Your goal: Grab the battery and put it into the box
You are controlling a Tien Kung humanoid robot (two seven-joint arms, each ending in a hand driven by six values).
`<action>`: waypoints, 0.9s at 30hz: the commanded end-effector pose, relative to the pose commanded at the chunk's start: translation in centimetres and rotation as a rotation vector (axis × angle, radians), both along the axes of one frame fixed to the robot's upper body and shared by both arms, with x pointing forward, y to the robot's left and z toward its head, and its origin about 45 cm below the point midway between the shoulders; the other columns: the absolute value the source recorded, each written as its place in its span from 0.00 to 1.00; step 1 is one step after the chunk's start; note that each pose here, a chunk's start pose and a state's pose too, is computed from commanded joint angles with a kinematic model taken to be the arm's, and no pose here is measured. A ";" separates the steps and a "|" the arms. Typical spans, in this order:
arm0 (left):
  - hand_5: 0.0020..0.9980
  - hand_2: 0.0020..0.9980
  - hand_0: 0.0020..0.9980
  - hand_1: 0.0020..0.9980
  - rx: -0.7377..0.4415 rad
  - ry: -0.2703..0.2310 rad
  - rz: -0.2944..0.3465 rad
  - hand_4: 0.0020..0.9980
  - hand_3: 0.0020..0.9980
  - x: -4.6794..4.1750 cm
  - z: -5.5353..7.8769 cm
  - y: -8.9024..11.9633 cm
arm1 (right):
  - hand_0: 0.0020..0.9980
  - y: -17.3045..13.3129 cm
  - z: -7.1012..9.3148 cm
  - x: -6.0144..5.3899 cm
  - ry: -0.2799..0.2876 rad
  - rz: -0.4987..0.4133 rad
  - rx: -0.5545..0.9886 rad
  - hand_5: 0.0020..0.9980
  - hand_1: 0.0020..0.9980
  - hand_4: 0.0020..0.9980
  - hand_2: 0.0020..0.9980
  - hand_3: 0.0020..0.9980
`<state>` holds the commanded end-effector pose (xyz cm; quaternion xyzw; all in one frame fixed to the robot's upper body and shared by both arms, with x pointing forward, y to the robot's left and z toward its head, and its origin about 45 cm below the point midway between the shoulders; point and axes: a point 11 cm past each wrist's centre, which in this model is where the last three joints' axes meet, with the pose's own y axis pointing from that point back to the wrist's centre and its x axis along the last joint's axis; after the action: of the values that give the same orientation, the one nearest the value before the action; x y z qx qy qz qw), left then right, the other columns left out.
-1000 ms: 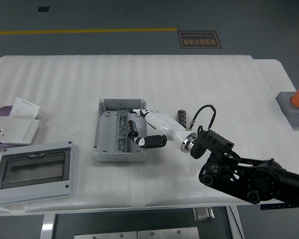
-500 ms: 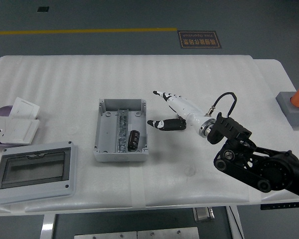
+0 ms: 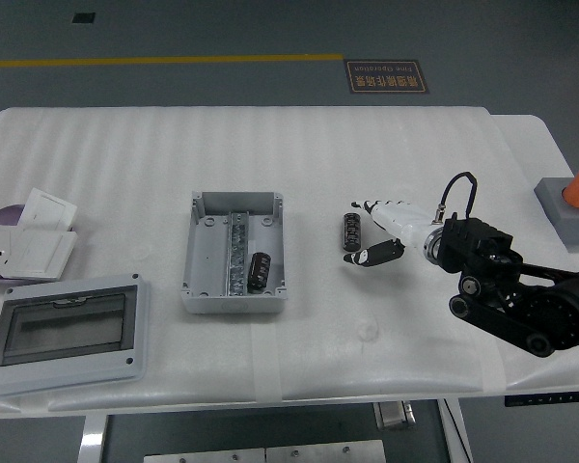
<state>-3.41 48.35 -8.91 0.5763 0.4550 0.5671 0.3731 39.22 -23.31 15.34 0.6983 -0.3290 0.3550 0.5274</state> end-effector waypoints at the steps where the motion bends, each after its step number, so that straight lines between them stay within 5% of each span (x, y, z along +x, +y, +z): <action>1: 0.38 0.51 0.62 0.65 0.001 0.000 0.000 0.58 0.55 0.00 0.0 0.0 | 1.00 0.0 0.0 0.1 -0.001 -0.001 -0.002 0.56 0.99 0.89 1.00 1.00; 14: 0.37 0.51 0.62 0.65 0.003 -0.004 -0.007 0.54 0.55 0.34 0.1 0.2 | 1.00 0.1 -0.6 0.9 -0.019 0.004 -0.016 0.55 0.90 0.88 0.95 1.00; 15: 0.37 0.51 0.62 0.65 0.004 -0.004 -0.007 0.54 0.55 0.36 0.1 0.2 | 0.91 0.1 -0.7 0.8 -0.016 0.007 -0.018 0.40 0.72 0.74 0.76 0.96; 27: 0.37 0.51 0.62 0.65 0.003 -0.006 -0.007 0.54 0.55 0.42 0.1 0.2 | 0.81 0.5 -1.0 0.6 -0.027 0.023 -0.017 0.37 0.65 0.68 0.67 0.92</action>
<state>-2.99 48.57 -8.81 0.5766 0.4509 0.5684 0.3757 39.79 -22.81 14.30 0.6927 -0.3247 0.3732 0.5248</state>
